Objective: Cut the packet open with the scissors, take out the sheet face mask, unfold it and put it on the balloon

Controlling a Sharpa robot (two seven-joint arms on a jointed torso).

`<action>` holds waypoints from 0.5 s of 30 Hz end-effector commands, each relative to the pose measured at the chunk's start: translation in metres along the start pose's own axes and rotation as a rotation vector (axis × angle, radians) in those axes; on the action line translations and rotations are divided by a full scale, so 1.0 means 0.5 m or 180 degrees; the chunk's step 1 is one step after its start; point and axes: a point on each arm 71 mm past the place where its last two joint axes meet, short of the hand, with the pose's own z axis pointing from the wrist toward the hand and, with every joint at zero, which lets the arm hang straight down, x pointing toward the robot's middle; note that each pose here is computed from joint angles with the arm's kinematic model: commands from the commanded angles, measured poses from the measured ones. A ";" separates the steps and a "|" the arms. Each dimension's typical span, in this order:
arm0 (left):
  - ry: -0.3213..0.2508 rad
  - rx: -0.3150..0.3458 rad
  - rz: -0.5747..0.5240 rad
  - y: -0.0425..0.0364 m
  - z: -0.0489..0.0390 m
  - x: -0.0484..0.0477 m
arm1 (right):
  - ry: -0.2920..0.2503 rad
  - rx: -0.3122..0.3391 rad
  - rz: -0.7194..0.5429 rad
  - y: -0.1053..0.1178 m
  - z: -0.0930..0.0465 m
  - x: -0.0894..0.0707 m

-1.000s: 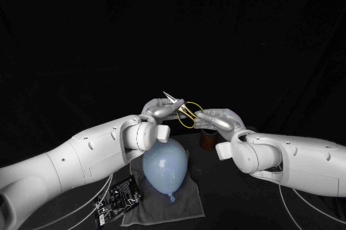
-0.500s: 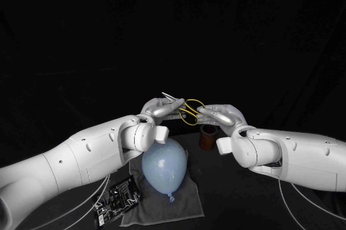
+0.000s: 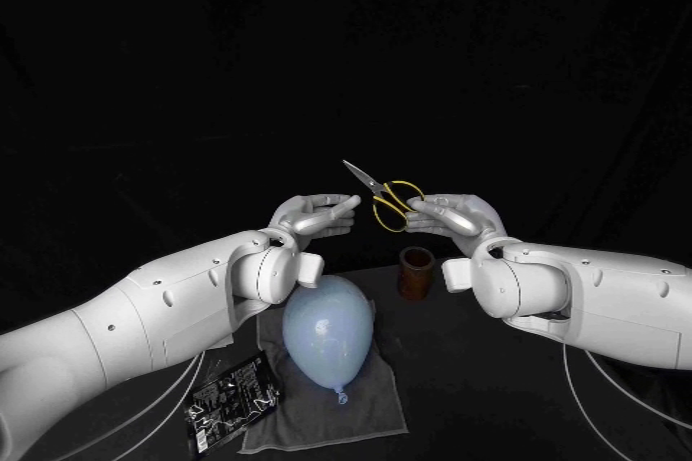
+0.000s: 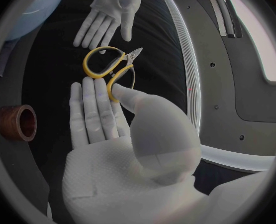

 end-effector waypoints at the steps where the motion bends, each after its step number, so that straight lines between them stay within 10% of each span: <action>1: -0.0050 -0.0029 0.0066 0.001 -0.001 -0.019 | -0.0052 -0.0084 -0.0034 0.012 0.008 -0.013; 15: -0.0316 0.0169 -0.0096 -0.005 -0.059 -0.176 | 0.0076 0.0045 -0.0875 0.067 0.073 -0.133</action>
